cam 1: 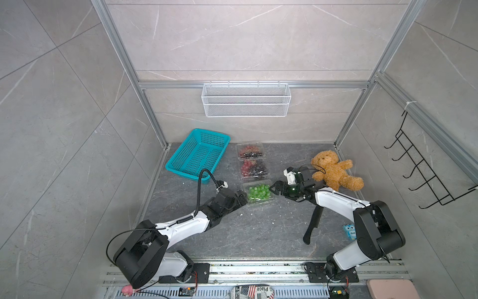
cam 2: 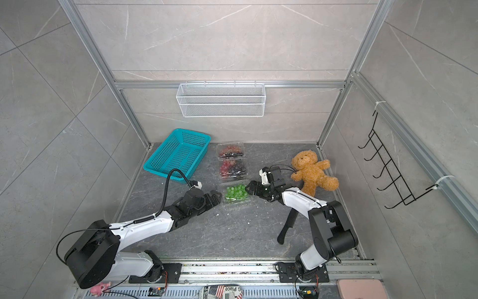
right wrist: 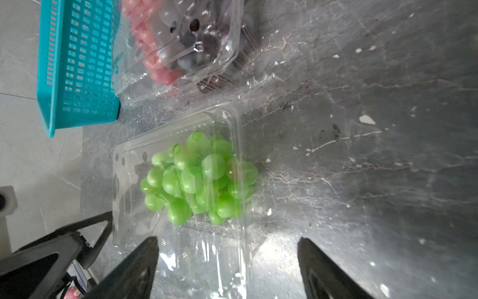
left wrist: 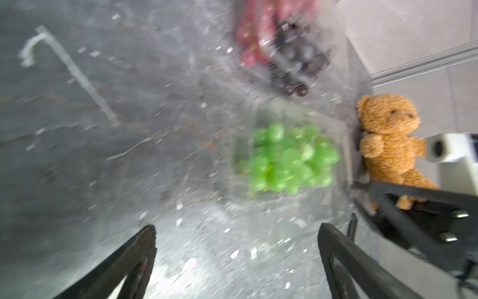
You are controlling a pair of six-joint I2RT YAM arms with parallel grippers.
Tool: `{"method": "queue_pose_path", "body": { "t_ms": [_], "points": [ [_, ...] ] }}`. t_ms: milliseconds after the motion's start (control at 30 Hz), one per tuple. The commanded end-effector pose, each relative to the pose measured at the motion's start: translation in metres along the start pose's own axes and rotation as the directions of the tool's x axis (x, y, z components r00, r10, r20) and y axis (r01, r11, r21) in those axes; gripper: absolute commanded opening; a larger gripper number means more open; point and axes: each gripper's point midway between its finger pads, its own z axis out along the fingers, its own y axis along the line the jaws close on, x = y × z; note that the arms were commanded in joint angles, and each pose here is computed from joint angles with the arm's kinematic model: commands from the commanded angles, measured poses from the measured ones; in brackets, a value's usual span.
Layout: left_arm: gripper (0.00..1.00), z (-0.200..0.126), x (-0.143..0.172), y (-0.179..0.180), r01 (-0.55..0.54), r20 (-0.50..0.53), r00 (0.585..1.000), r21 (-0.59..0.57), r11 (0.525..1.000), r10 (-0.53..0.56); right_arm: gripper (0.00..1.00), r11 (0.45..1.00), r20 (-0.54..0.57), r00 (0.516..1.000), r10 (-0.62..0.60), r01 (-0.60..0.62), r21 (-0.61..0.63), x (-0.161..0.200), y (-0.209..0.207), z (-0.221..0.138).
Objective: Pack grapes into containers
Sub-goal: Close the packing box at the center of the board.
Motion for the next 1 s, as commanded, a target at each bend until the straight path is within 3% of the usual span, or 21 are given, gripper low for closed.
{"method": "queue_pose_path", "body": {
  "t_ms": [0, 367, 800, 967],
  "points": [
    [0.99, 0.009, -0.022, -0.034, -0.020, 0.027, 0.999, 0.097, 0.995, 0.018, 0.83, 0.998, -0.009, 1.000, -0.013, 0.013, -0.062, 0.000, 0.014, 0.008],
    [0.99, 0.046, -0.024, -0.028, 0.011, -0.042, 0.999, 0.033, 0.999, -0.010, 0.76, 0.993, -0.032, 0.999, -0.005, 0.001, -0.116, 0.015, 0.026, 0.002],
    [0.99, 0.072, -0.034, -0.050, 0.018, -0.091, 0.996, 0.096, 0.995, -0.009, 0.73, 0.988, -0.042, 0.999, -0.017, 0.010, -0.154, 0.029, 0.033, -0.003],
    [0.99, 0.076, -0.034, -0.053, -0.003, -0.105, 0.994, 0.091, 0.996, 0.012, 0.73, 0.995, -0.048, 0.999, -0.021, 0.016, -0.098, 0.029, 0.025, -0.002]
  ]
}}
